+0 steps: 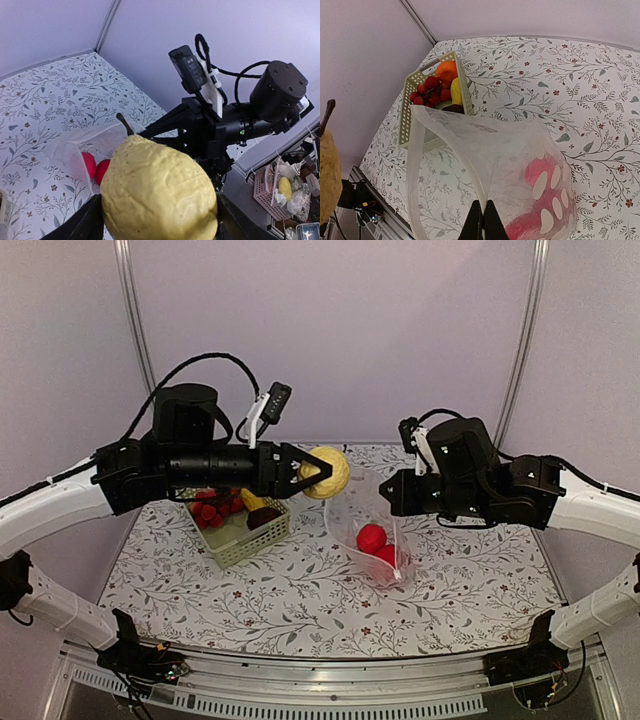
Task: Place the food in the zip-top bag and seal the zipper
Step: Place the fake fruit in the zipper food storage bag.
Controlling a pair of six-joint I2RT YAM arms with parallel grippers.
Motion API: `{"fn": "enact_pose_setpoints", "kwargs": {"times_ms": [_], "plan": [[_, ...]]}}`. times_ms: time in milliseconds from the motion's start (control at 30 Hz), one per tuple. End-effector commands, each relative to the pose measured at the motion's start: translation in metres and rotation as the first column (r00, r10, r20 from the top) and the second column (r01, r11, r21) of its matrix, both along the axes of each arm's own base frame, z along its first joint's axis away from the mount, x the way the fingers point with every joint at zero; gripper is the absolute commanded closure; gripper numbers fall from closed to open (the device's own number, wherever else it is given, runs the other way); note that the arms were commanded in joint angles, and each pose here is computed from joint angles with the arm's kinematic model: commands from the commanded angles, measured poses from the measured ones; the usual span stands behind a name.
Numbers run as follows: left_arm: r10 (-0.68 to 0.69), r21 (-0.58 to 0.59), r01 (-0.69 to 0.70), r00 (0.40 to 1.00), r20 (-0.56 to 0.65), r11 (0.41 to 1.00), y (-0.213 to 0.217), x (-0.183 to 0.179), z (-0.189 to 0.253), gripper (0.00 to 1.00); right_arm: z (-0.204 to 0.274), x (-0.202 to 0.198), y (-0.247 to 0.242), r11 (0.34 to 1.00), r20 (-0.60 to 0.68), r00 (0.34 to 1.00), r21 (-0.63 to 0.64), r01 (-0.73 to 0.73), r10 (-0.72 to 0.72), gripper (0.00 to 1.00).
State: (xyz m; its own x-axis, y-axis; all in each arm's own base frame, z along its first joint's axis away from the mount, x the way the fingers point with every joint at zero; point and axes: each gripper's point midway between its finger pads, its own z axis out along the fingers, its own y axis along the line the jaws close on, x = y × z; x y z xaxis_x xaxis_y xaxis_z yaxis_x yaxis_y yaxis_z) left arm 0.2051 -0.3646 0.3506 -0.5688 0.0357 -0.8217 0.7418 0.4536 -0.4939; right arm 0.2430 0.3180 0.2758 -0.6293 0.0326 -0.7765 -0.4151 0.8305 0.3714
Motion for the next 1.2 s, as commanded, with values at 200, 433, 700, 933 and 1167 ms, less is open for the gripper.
{"fn": "enact_pose_setpoints", "kwargs": {"times_ms": [200, 433, 700, 933, 1167], "plan": [[-0.037, 0.128, 0.033, 0.999, 0.03, 0.991, -0.05, 0.0, -0.036, 0.29, 0.012, -0.004, 0.008, 0.999, -0.005, 1.0, 0.049, -0.017, 0.017, 1.0], [-0.031, 0.293, 0.015, 0.998, 0.05, 0.956, -0.06, -0.001, -0.063, 0.29, 0.013, -0.004, 0.006, 0.999, -0.003, 1.0, 0.052, -0.011, 0.011, 1.0], [-0.081, 0.347, 0.077, 0.997, -0.003, 0.935, -0.059, -0.015, -0.087, 0.29, 0.014, -0.004, 0.002, 0.999, 0.006, 1.0, 0.045, -0.002, 0.002, 1.0], [-0.02, 0.368, 0.031, 0.999, -0.035, 0.929, -0.064, -0.005, -0.101, 0.28, 0.015, -0.004, 0.001, 0.999, 0.009, 1.0, 0.047, -0.006, 0.006, 1.0], [0.088, 0.393, -0.075, 0.996, -0.017, 0.916, -0.08, 0.028, -0.103, 0.22, 0.014, -0.007, 0.0, 0.998, 0.001, 1.0, 0.055, -0.011, 0.011, 1.0]]}}
